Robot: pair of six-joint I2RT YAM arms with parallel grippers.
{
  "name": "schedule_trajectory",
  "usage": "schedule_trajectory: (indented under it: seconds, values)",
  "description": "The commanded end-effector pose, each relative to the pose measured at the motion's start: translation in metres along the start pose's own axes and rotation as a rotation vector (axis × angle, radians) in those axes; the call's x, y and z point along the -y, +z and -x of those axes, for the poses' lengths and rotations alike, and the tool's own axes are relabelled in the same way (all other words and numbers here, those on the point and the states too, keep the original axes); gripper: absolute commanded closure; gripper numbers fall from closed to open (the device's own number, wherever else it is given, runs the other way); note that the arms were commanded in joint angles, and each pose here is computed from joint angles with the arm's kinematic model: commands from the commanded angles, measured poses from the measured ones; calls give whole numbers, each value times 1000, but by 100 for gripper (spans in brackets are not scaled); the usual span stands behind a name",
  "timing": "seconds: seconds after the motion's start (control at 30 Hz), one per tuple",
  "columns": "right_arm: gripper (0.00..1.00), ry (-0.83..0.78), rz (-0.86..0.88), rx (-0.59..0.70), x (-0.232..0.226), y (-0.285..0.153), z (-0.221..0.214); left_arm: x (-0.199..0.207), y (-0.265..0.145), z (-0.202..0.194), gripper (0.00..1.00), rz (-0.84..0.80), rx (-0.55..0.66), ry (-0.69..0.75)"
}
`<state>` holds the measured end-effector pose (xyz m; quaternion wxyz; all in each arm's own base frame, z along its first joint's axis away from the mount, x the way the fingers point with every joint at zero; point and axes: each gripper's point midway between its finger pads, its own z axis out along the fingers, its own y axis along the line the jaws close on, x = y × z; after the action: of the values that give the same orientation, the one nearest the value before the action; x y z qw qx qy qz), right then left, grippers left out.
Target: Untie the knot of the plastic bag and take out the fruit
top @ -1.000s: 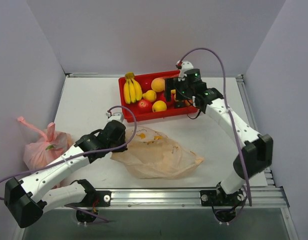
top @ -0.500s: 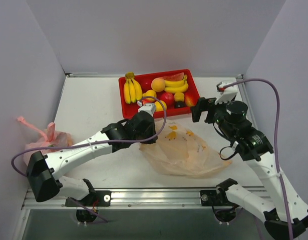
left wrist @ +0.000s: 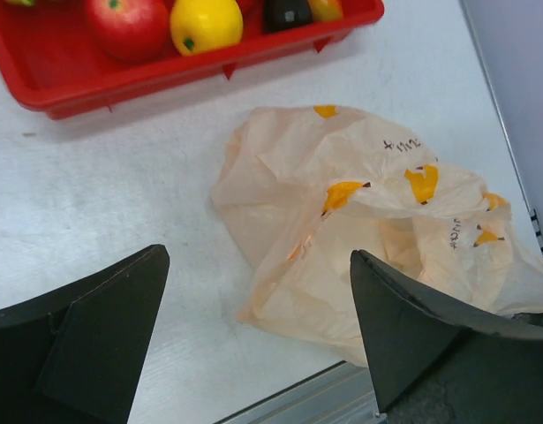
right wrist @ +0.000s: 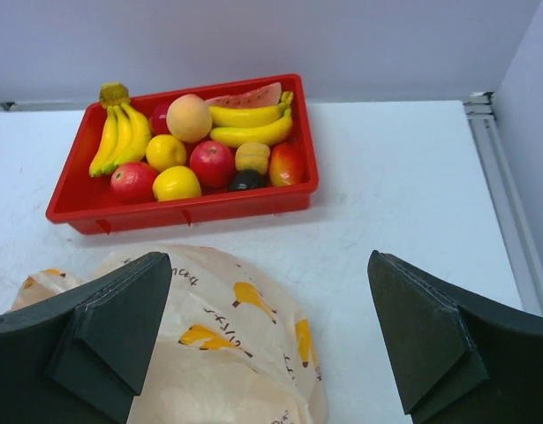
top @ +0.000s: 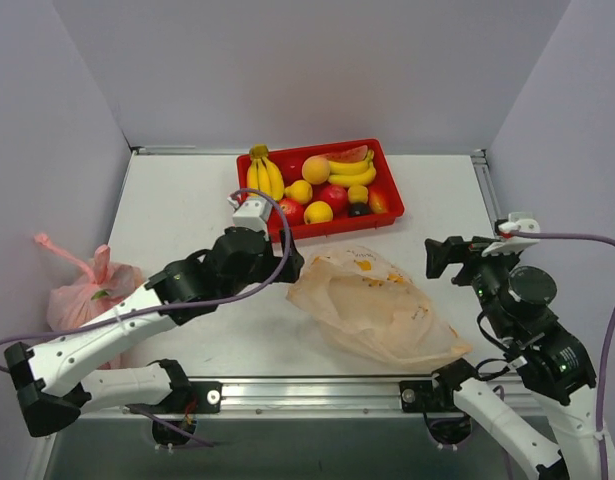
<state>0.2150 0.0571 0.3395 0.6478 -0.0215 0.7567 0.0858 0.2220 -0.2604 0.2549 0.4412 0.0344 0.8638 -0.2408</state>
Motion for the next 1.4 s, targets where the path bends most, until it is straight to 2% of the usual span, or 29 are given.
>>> schedule_trajectory:
  seconds: [0.0, 0.23, 0.43, 0.57, 0.77, 1.37]
  values:
    - [0, -11, -120, 59, 28, -15, 3, -28, -36, 32, 5, 65, 140, 30]
    - [0, 4, -237, 134, 61, -44, -13, -86, -107, 65, 3, 164, 363, 16]
    - [0, 25, -260, 184, 73, -58, -25, -131, -144, 66, 2, 238, 491, -28]
    - [0, 3, -189, 189, 63, -58, -32, -151, -149, 53, 3, 274, 500, -46]
    - [0, -5, -193, 165, 63, -53, -43, -165, -143, 36, 3, 301, 499, -54]
    - [0, -37, -215, 137, 66, -48, -51, -176, -132, 20, 2, 338, 491, -66]
